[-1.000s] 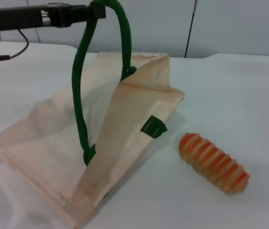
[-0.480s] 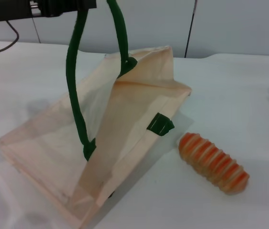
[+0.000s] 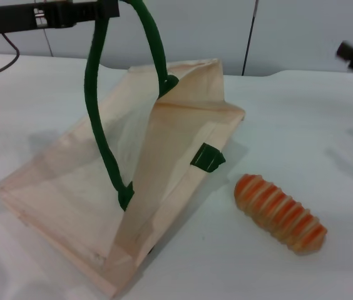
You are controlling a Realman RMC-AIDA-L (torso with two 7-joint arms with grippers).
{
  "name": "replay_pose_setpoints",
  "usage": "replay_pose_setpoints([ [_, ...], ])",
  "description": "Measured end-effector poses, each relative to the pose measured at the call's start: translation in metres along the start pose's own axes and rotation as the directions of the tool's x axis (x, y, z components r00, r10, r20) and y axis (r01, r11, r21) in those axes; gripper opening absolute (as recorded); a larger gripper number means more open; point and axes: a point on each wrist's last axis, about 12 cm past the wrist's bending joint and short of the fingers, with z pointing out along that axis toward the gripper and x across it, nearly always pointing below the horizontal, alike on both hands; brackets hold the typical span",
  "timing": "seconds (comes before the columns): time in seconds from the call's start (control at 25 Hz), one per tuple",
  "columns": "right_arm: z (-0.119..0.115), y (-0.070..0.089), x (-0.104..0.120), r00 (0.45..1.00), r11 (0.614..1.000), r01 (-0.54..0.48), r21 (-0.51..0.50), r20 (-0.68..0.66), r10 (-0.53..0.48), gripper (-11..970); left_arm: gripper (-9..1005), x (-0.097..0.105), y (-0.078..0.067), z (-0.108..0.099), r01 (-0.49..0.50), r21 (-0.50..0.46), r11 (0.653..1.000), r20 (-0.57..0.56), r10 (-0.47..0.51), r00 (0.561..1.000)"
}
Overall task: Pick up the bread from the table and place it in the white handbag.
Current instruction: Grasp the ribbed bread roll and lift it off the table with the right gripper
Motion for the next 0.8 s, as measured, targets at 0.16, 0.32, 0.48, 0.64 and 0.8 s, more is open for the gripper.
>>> replay_pose_setpoints([
  [0.16, -0.006, 0.011, -0.012, 0.99, 0.978, 0.054, -0.202, -0.12, -0.079, 886, 122, 0.002, 0.001, -0.002, 0.005, -0.008, 1.0, 0.001, -0.005, 1.0],
  [0.32, 0.0, 0.024, -0.009, 0.955, 0.942, 0.099, -0.322, -0.237, -0.181, 885, 122, 0.005, 0.003, -0.004, 0.013, -0.025, 1.0, -0.006, -0.013, 1.0],
  [0.48, 0.006, 0.035, 0.005, 0.906, 0.91, 0.1, -0.403, -0.34, -0.25, 883, 122, 0.006, 0.004, -0.005, 0.016, -0.036, 0.999, -0.007, -0.016, 1.0],
  [0.64, 0.01, 0.04, 0.017, 0.867, 0.901, 0.069, -0.429, -0.421, -0.267, 882, 121, 0.006, 0.004, -0.005, 0.022, -0.037, 0.999, -0.007, -0.022, 1.0],
  [0.8, 0.014, 0.044, 0.028, 0.822, 0.899, 0.043, -0.436, -0.497, -0.28, 881, 121, 0.007, 0.005, -0.006, 0.025, -0.045, 0.999, -0.006, -0.026, 1.0],
])
